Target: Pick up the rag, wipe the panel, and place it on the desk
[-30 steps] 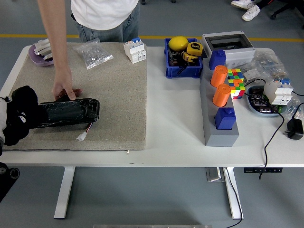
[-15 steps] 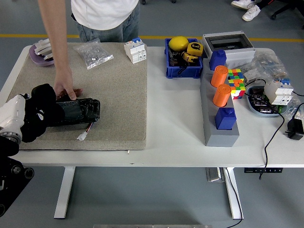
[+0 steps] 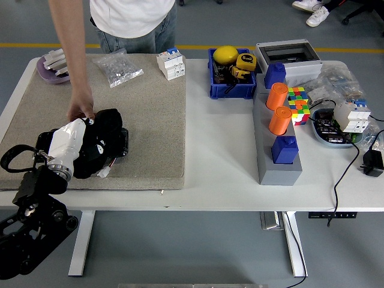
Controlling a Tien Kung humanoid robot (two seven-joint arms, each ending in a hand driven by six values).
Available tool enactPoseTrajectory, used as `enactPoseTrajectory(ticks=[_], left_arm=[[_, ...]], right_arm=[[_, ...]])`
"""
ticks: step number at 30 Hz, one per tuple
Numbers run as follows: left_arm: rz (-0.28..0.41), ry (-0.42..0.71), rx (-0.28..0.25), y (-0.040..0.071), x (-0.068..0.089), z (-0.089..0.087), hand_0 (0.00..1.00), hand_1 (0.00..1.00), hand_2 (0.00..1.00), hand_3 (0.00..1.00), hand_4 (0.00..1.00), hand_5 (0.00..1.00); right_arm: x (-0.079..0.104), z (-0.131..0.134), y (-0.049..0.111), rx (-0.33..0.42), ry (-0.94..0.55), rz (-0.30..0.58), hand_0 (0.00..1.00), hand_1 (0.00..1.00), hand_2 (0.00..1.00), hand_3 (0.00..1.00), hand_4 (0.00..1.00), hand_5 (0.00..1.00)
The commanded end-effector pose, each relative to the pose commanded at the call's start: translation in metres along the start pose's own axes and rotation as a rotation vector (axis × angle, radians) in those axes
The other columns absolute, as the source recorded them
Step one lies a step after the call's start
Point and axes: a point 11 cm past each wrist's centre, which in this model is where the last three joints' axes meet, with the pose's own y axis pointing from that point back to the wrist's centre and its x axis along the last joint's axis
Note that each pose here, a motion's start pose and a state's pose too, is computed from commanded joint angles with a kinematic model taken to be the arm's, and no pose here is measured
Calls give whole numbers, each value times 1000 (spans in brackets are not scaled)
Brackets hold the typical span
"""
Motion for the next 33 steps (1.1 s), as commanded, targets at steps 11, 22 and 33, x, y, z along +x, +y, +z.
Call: enactPoseTrajectory(ticks=[11, 22, 33], left_arm=[[-28, -3, -55, 3, -9, 24, 236, 200, 538, 522, 321, 2], [1, -2, 13, 0, -1, -1, 235, 202, 538, 522, 321, 2], [84, -29, 131, -5, 29, -49, 235, 203, 539, 523, 328, 2]], right_arm=[[-1, -1, 0, 3, 2, -1, 801, 699, 708, 681, 998, 735], [-1, 0, 0, 1, 1, -2, 801, 699, 708, 680, 998, 734], [1, 1, 0, 0, 0, 1, 802, 699, 708, 679, 998, 734]])
